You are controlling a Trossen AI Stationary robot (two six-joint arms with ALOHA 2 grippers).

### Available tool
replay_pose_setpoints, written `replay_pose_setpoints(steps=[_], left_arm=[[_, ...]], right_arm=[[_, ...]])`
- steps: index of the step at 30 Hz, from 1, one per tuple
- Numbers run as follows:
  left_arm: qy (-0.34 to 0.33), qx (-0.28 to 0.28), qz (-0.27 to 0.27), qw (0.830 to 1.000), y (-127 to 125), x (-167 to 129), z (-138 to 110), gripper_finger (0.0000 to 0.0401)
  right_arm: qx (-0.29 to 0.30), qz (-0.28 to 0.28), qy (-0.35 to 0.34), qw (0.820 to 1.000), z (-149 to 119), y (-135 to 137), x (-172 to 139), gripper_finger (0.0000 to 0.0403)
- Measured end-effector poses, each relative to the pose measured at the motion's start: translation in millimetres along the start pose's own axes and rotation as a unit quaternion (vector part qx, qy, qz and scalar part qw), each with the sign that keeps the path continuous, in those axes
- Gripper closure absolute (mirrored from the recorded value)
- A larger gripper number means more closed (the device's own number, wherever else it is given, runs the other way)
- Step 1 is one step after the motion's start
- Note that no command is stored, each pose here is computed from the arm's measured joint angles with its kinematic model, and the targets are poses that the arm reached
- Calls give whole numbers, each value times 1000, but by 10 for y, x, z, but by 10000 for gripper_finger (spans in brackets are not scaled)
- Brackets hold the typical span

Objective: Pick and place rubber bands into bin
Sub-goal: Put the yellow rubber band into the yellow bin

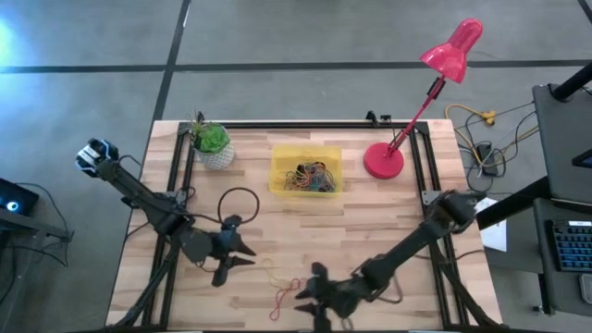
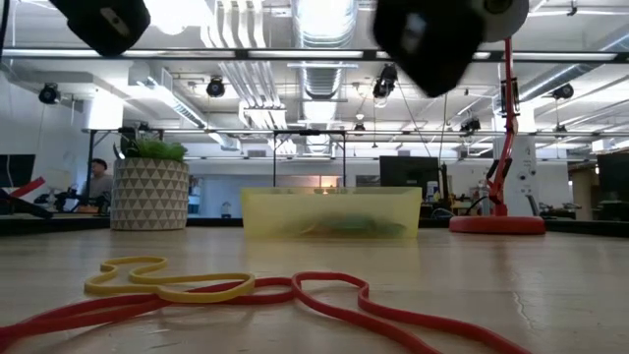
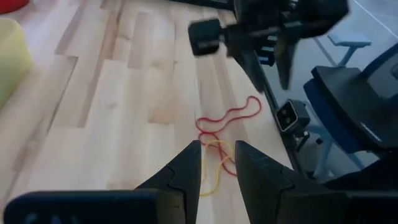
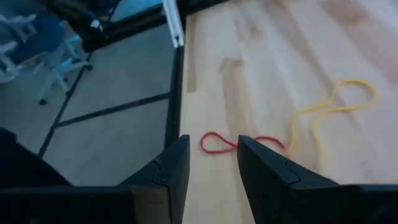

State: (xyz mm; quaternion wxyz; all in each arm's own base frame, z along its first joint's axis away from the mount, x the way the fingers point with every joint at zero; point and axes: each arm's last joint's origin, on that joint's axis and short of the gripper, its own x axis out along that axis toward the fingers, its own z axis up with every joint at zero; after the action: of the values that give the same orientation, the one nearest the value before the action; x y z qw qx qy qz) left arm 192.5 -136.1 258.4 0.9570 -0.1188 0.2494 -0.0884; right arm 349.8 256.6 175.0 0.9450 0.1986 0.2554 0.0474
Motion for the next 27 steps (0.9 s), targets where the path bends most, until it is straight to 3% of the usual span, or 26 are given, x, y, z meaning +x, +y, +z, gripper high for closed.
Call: replay_pose_setpoints(steps=[4, 11, 27], left_arm=[[-1, -2, -14, 1000, -73, -23, -56, 319], [1, 1, -18, 1000, -169, -69, -142, 319], [-14, 10, -10, 1000, -254, -121, -186, 319]], right_arm=[[0, -7, 45, 999, 44, 15, 352, 280], [-7, -87, 149, 985, 30, -58, 700, 280], [-27, -112, 176, 978, 42, -138, 845, 304]])
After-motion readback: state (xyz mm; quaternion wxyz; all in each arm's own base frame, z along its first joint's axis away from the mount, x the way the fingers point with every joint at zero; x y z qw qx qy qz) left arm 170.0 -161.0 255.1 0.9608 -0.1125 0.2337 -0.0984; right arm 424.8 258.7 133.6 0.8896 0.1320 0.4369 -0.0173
